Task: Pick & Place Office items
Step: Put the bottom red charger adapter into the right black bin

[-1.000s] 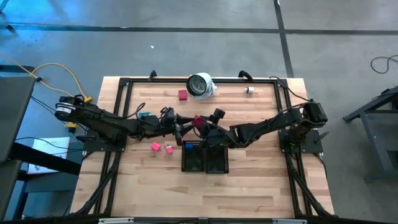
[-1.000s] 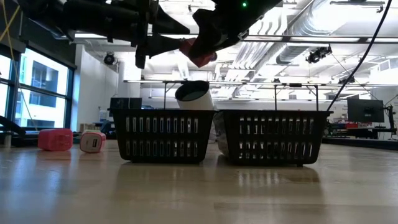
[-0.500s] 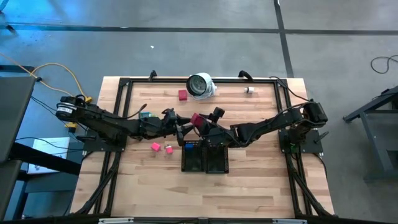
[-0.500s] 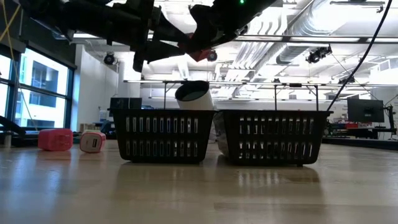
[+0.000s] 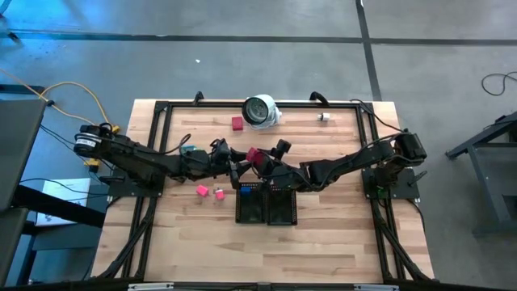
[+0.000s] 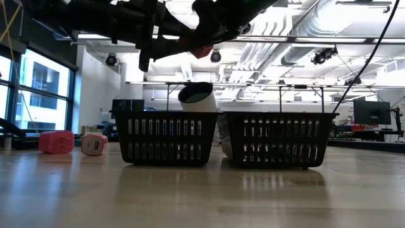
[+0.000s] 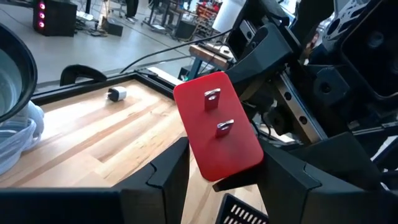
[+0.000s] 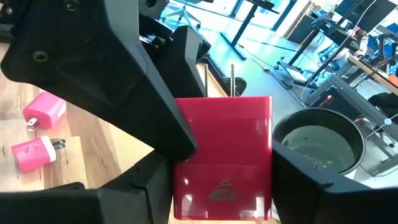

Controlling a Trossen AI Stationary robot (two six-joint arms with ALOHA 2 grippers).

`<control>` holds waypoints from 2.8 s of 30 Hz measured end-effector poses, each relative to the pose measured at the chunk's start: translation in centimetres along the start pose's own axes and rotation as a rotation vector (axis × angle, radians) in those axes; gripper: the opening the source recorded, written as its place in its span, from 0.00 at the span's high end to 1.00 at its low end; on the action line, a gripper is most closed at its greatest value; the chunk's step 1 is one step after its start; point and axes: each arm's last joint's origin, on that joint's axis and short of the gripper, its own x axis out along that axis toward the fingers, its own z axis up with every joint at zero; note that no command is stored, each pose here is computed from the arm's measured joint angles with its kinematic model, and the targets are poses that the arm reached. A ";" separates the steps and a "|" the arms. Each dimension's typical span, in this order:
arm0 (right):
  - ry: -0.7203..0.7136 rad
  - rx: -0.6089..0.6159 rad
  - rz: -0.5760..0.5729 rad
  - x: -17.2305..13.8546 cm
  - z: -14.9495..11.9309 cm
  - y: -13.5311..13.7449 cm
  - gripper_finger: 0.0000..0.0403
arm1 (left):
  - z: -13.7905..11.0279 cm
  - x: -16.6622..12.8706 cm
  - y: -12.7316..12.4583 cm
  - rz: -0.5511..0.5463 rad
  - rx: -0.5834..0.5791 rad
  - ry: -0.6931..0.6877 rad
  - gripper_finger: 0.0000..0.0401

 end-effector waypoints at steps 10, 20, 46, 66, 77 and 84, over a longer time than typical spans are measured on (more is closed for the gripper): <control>0.003 -0.008 0.014 -0.1 -0.1 0.1 0.51 | 0.0 0.2 0.1 -0.003 -0.022 -0.010 0.61; 0.004 -0.014 0.014 -0.1 -0.1 0.2 0.51 | 0.1 0.2 0.2 0.019 -0.011 -0.028 0.69; 0.025 -0.042 0.069 -0.5 -0.4 0.7 0.27 | -0.3 0.1 0.1 0.021 0.199 0.014 0.69; 0.051 -0.045 0.171 -3.9 1.1 -1.6 0.27 | -1.0 -0.1 -0.5 -0.042 0.332 0.081 0.70; 0.181 0.017 0.278 -4.7 0.6 -3.8 0.27 | -1.8 -0.9 -0.5 -0.167 0.439 0.242 0.70; 0.153 0.097 0.515 -5.0 1.3 -3.7 0.27 | -0.7 -2.3 -0.9 -0.273 0.477 0.325 0.70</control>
